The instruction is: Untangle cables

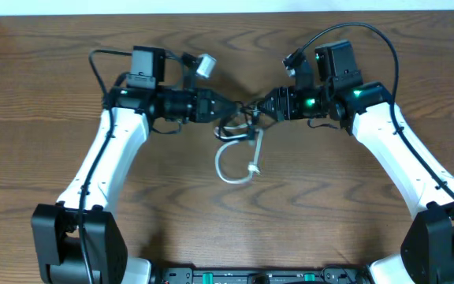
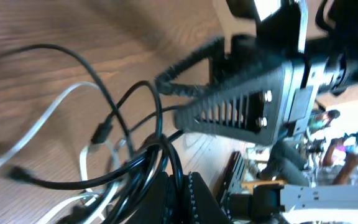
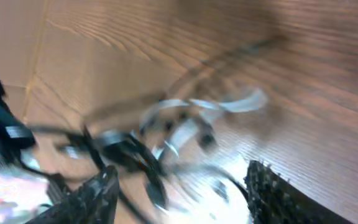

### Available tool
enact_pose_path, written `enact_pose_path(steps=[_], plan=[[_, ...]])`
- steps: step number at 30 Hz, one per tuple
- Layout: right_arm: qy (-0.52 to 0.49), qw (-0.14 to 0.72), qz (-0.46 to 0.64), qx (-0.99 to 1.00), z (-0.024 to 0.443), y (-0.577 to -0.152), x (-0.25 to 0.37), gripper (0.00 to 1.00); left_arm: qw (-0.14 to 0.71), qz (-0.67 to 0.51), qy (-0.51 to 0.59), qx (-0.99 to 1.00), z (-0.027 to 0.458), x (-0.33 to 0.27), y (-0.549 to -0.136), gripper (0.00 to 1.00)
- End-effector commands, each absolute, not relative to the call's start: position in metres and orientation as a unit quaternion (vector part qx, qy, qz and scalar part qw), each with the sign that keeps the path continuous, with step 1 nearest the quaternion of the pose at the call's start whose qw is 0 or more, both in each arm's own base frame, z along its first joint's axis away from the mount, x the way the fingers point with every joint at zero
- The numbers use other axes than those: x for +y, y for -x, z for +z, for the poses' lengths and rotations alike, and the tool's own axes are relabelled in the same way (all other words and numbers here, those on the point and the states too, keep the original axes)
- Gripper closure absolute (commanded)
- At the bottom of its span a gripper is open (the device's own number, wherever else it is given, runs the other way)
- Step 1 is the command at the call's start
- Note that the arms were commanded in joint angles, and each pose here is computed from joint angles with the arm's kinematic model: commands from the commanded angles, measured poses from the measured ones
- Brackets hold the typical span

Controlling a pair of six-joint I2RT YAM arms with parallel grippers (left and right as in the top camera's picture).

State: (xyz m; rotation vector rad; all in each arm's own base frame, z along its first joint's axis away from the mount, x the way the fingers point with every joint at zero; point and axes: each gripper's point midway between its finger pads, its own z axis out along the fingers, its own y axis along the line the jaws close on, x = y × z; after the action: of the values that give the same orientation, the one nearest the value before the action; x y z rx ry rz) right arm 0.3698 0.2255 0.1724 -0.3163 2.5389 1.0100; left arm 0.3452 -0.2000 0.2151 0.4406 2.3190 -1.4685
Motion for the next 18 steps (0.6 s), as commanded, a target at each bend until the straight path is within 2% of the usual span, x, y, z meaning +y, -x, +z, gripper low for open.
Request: enact_pose_path(steps=[1, 6, 15, 18], plan=[[0.212, 0.219, 0.352, 0.885, 0.172, -0.367, 0.223, 0.36, 0.178, -0.535, -0.134, 0.815, 0.225, -0.189, -0.349, 0.93], [0.310, 0.239, 0.401, 0.828, 0.188, -0.351, 0.240, 0.33, 0.169, -0.541, -0.132, 0.813, 0.226, -0.190, -0.345, 0.93], [0.399, 0.263, 0.356, 0.803, 0.173, -0.349, 0.245, 0.28, 0.149, -0.576, -0.134, 0.793, 0.236, -0.195, -0.335, 0.93], [0.418, 0.264, 0.331, 0.804, 0.165, -0.351, 0.240, 0.24, 0.145, -0.577, -0.129, 0.794, 0.236, -0.195, -0.335, 0.93]])
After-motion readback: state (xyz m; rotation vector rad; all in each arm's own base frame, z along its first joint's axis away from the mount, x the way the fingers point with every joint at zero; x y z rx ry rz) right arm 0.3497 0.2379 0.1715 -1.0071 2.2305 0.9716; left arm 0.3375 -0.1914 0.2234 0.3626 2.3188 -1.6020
